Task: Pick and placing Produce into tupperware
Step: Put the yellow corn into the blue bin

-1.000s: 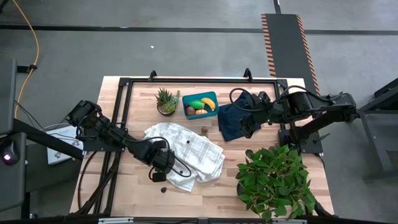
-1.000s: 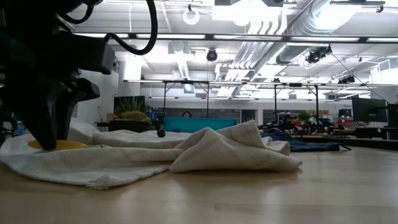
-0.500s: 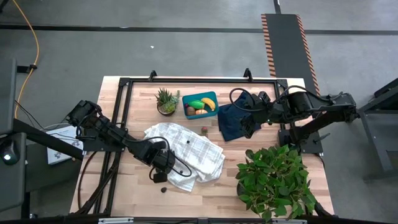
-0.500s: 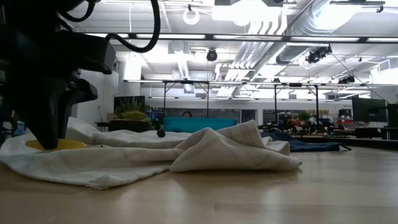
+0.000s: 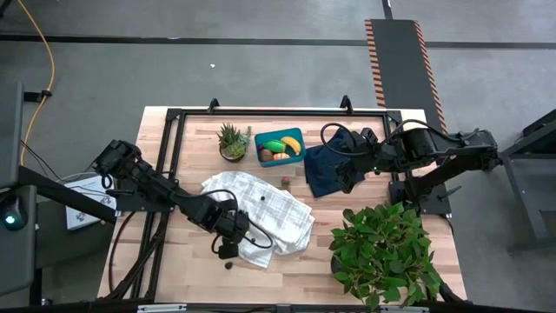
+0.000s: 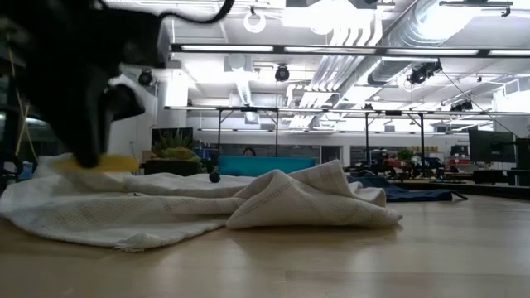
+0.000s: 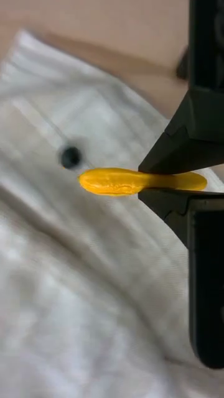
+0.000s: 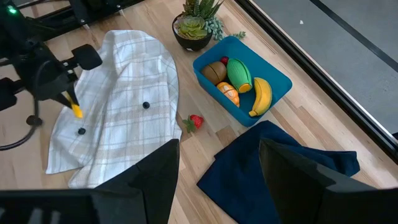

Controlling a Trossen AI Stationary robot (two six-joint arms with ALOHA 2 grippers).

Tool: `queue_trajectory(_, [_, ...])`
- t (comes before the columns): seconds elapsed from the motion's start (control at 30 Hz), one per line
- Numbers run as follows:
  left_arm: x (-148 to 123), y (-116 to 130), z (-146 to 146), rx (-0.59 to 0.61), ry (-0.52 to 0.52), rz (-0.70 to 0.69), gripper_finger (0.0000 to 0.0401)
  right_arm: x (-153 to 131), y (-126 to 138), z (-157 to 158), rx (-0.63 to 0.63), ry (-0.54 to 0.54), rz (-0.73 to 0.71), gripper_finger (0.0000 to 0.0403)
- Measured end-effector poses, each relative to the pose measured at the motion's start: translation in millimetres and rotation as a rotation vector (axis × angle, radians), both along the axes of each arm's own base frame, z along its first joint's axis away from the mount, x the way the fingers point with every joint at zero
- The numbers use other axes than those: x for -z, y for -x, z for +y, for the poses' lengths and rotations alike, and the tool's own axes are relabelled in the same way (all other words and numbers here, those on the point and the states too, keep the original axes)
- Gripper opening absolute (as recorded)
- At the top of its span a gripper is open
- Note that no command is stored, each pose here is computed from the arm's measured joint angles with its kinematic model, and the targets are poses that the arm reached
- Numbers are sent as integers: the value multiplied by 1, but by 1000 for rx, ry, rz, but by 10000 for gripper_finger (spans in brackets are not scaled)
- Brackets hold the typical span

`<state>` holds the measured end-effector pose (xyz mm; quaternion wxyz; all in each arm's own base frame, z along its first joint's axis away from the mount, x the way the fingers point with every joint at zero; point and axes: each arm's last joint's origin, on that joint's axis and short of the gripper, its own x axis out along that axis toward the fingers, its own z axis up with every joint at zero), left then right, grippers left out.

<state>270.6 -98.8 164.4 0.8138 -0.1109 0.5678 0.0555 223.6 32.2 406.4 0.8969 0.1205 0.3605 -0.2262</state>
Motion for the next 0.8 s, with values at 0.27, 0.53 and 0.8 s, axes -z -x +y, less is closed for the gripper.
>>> queue_trajectory(0.27, [-27,-21,8,6,-22,-81,32,0,0,0,0,0,0,213])
queue_trajectory(0.53, [-57,-44,34,-13,-43,-177,32,0,0,0,0,0,1,213])
queue_trajectory(0.8, [-85,-56,60,-4,-89,-196,33,0,0,0,0,0,0,213])
